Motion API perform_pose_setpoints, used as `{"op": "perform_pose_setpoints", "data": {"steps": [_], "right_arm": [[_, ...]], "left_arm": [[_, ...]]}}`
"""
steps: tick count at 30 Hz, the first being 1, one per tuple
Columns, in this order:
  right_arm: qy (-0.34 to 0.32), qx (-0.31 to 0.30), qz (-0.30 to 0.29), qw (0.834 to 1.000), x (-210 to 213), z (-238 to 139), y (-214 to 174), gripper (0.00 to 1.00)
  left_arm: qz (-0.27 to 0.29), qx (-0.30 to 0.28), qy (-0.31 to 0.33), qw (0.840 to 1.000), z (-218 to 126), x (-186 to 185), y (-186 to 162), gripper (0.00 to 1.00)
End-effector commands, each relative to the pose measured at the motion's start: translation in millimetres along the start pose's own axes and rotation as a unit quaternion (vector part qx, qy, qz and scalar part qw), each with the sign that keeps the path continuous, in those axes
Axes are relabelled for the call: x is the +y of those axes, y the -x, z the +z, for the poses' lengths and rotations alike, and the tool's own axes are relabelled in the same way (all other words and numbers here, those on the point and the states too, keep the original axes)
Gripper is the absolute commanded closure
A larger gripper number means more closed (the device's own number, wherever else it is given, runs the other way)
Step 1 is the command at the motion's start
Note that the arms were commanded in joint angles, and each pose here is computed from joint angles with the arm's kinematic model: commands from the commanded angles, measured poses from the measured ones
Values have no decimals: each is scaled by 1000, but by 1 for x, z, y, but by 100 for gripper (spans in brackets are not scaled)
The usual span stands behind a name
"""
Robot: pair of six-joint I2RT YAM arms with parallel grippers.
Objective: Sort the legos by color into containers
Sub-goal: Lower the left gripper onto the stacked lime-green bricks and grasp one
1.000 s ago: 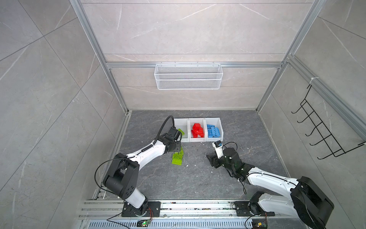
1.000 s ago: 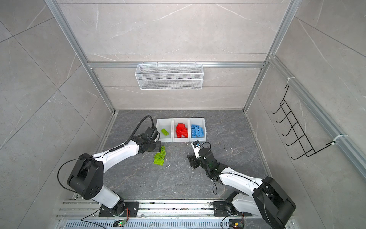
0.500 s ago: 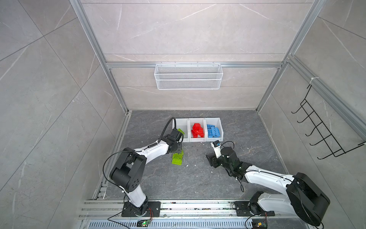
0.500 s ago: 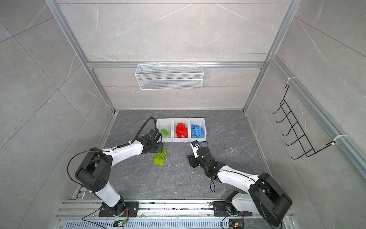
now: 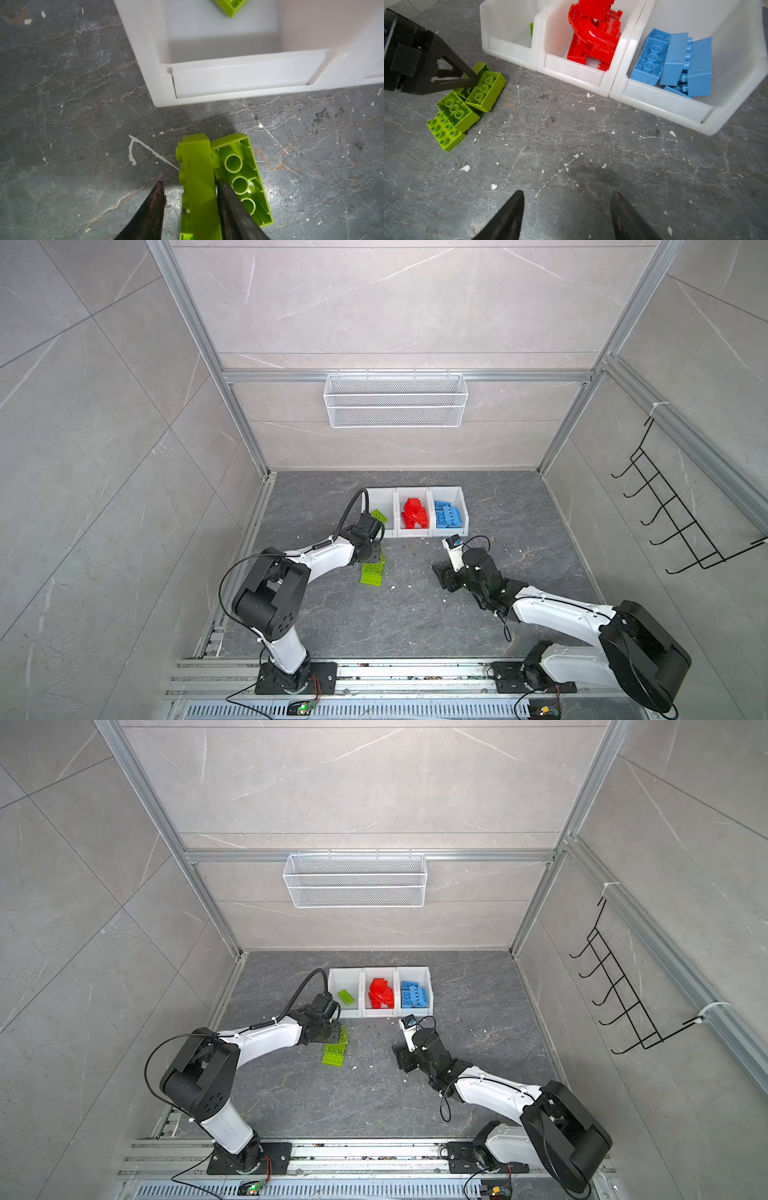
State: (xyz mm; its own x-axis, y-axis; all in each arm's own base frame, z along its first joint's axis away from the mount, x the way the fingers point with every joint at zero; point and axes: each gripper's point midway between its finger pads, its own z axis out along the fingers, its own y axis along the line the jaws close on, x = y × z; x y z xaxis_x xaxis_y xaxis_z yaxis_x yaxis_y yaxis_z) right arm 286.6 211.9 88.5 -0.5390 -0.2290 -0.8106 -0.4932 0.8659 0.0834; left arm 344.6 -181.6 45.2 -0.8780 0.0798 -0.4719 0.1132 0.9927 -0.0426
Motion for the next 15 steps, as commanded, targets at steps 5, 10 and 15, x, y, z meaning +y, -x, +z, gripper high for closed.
{"op": "perform_pose_setpoints", "data": {"steps": [5, 10, 15], "right_arm": [[-2, 0, -12, 1000, 2, 2, 6, 33], [-2, 1, -13, 1000, 3, 2, 6, 32], [-1, 2, -13, 1000, 3, 2, 5, 33]], "left_arm": [[-10, -4, 3, 1000, 6, 3, 3, 57], [-14, 1, -7, 1000, 10, 1, 1, 63], [-19, -9, -14, 1000, 4, 0, 4, 73]]}}
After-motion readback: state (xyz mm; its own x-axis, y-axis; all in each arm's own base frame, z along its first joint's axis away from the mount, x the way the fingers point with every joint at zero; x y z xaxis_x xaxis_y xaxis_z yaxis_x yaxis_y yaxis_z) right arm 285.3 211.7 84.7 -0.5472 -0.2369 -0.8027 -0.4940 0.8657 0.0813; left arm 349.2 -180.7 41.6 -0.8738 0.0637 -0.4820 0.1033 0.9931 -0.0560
